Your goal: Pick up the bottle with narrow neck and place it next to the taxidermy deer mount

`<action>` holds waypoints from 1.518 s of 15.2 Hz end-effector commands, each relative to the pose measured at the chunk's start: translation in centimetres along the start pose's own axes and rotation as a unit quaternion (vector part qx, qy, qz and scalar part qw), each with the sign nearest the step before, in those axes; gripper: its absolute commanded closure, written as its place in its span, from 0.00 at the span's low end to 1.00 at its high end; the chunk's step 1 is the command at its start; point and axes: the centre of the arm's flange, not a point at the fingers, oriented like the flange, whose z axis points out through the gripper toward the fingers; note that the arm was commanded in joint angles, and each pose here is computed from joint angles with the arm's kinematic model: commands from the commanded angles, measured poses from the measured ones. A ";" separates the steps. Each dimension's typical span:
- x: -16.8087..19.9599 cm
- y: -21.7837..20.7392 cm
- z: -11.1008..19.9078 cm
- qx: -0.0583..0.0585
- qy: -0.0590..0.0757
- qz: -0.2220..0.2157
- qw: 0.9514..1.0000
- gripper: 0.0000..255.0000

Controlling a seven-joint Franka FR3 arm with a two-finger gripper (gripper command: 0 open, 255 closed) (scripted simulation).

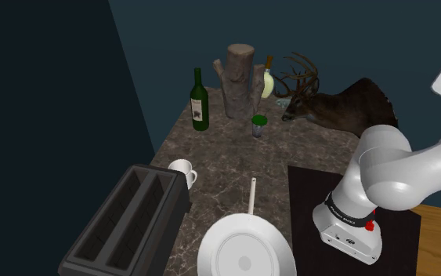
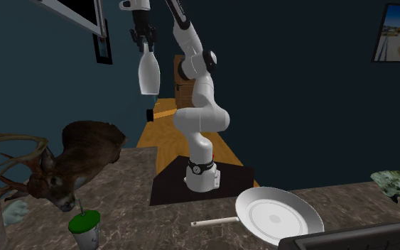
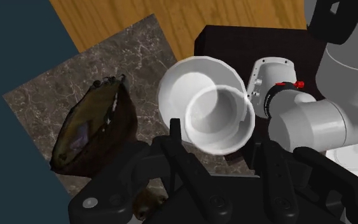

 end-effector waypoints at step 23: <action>-7.8 12.7 7.7 0.000 -0.001 0.000 1.000 1.00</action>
